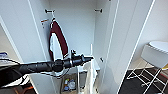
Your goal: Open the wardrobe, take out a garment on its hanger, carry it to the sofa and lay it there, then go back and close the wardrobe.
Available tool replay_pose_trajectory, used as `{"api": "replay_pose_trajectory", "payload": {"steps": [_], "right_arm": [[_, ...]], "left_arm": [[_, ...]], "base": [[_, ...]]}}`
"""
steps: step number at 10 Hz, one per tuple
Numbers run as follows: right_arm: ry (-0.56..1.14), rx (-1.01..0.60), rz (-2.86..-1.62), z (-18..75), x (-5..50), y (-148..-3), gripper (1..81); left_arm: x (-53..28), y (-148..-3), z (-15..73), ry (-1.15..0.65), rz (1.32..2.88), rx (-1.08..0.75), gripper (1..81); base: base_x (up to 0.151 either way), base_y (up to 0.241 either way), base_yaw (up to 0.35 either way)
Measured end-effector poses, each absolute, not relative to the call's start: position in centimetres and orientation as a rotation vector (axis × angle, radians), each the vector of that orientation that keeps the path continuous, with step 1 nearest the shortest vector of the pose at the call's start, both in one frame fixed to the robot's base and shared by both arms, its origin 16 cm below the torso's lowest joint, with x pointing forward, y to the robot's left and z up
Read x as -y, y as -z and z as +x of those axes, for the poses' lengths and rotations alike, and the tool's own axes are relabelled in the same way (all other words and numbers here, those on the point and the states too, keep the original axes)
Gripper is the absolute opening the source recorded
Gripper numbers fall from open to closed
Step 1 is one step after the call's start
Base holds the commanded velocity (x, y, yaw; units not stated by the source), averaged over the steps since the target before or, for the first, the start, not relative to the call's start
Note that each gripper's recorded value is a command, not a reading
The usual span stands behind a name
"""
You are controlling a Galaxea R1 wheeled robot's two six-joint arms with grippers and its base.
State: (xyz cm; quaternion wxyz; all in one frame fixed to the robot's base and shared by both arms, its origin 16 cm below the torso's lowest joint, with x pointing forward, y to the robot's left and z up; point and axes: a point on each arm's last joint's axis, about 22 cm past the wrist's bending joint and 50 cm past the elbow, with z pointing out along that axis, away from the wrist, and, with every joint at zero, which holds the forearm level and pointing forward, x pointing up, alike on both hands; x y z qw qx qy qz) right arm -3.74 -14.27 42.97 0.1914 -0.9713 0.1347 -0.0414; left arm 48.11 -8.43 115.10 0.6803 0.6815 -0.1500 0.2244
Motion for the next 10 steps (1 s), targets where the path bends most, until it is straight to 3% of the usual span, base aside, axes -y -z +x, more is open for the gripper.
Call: {"api": "replay_pose_trajectory", "payload": {"steps": [10], "right_arm": [[0.12, -0.379, -2.725, -3.7, 14.1, -43.0, 81.1]], "left_arm": [[7.9, -115.1, 48.6, -0.513, 1.534, 0.324, 1.0]], "base": [[0.0, 0.0, -0.28]]}}
